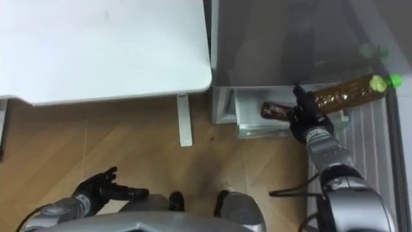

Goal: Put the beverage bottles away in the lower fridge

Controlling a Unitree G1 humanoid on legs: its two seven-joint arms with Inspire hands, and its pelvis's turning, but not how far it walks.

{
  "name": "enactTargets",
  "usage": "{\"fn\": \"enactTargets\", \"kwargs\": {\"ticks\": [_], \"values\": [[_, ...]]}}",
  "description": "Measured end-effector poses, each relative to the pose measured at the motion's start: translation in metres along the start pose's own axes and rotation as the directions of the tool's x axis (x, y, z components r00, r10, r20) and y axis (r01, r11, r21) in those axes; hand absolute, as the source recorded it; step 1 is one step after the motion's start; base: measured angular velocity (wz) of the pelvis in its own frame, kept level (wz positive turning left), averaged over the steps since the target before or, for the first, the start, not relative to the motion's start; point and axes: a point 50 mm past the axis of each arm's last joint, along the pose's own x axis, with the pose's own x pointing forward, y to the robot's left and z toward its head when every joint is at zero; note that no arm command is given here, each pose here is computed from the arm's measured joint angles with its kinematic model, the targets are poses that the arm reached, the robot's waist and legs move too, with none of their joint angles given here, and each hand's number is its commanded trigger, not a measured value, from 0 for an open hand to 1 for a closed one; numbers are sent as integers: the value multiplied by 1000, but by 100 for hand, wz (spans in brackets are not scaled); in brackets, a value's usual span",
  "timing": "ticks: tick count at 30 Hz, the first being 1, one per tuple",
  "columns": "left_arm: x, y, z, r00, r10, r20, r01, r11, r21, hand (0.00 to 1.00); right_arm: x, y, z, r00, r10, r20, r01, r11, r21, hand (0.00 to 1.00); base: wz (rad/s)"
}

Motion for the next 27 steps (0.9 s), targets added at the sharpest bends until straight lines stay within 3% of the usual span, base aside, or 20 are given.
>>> {"fn": "enactTargets", "kwargs": {"ticks": [5, 8, 16, 26, 27], "values": [[4, -8, 14, 999, -17, 47, 20, 998, -67, 0, 1, -8, -3, 996, -86, -21, 86, 996, 7, 100, 27], [5, -9, 17, 998, -7, 62, 15, 992, -128, 0, 2, 0, -2, 997, -74, -34, 75, 997, 11, 100, 22], [6, -8, 30, 994, 37, 105, -24, 992, -121, 0, 8, 45, 15, 999, 41, 4, -42, 996, 77, 100, 8], [5, -14, 44, 985, 63, 158, -48, 994, -94, 0, 8, 50, 22, 999, 50, 21, -50, 998, 35, 98, 8], [5, -14, 44, 985, 63, 158, -48, 994, -94, 0, 8, 50, 22, 999, 49, 20, -50, 998, 32, 13, 5]]}}
